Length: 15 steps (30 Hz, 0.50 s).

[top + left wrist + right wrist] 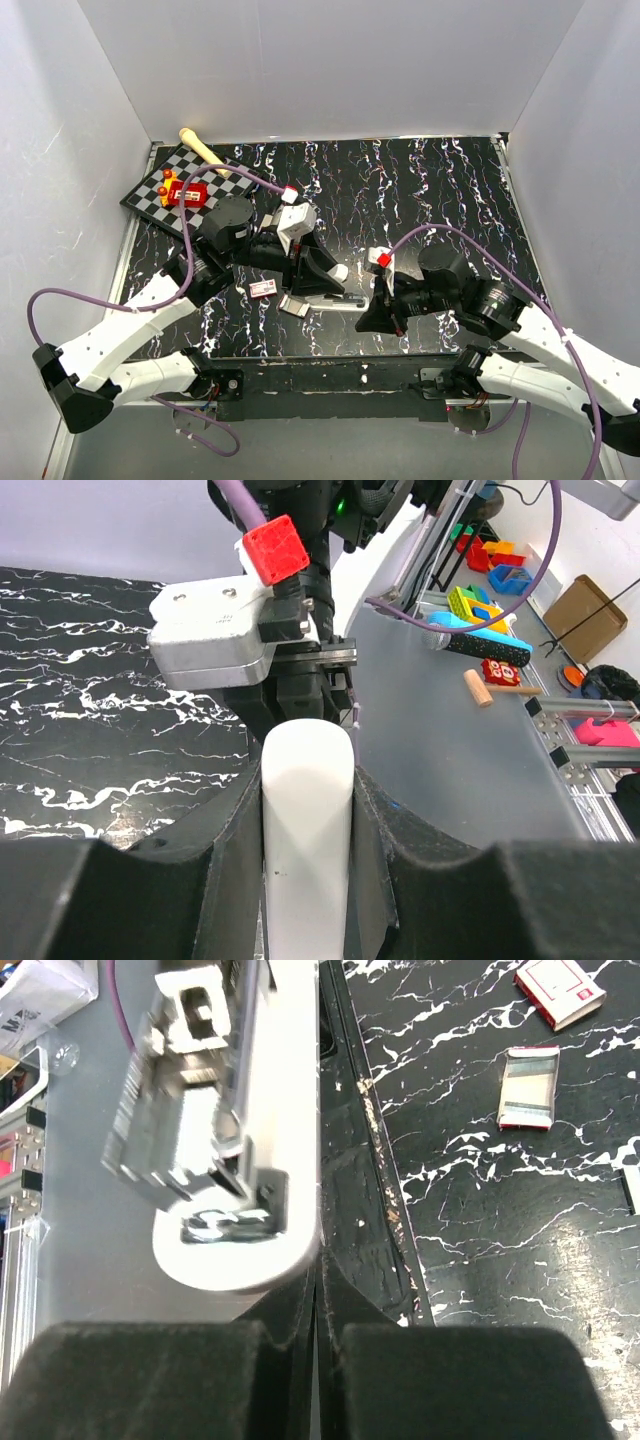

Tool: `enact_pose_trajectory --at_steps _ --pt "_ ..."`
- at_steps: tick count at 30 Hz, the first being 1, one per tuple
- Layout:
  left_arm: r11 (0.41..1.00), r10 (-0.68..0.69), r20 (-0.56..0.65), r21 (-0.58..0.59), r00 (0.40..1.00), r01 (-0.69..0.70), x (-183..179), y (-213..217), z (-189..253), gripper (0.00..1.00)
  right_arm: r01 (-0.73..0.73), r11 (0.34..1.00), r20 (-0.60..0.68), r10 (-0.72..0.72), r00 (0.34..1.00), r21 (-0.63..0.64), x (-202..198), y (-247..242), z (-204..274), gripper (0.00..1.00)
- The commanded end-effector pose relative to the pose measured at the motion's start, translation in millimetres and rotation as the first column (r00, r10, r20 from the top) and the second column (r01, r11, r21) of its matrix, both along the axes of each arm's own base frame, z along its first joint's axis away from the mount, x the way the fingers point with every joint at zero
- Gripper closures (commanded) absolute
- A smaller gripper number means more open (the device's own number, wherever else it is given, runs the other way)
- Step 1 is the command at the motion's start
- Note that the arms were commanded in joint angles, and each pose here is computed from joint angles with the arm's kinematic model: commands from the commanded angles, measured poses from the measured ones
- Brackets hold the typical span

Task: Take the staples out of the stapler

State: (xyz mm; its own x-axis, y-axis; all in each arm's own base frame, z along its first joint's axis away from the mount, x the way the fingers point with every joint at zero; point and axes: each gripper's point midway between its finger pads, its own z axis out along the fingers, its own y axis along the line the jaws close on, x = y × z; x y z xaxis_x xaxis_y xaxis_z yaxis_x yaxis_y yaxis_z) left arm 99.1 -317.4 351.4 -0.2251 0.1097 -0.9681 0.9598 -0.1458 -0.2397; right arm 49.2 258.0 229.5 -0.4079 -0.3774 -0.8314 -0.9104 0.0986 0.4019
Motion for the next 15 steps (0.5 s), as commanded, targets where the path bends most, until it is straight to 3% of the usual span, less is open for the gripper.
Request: enact_pose_trajectory --at_steps 1,11,15 --pt "0.999 -0.007 0.018 -0.035 1.000 0.007 1.7 -3.0 11.0 1.00 0.028 0.997 0.061 -0.033 0.998 0.068 5.5 2.3 26.0 0.99" --pt "0.995 0.100 0.005 0.030 0.995 -0.100 23.3 -7.5 -3.7 1.00 0.187 0.980 0.214 -0.196 0.957 0.060 28.4 -26.1 59.6 0.96" --pt "0.982 0.174 -0.008 0.078 0.985 -0.173 41.0 -12.7 -16.6 1.00 0.295 0.952 0.272 -0.307 0.912 0.085 47.4 -35.8 71.9 0.98"
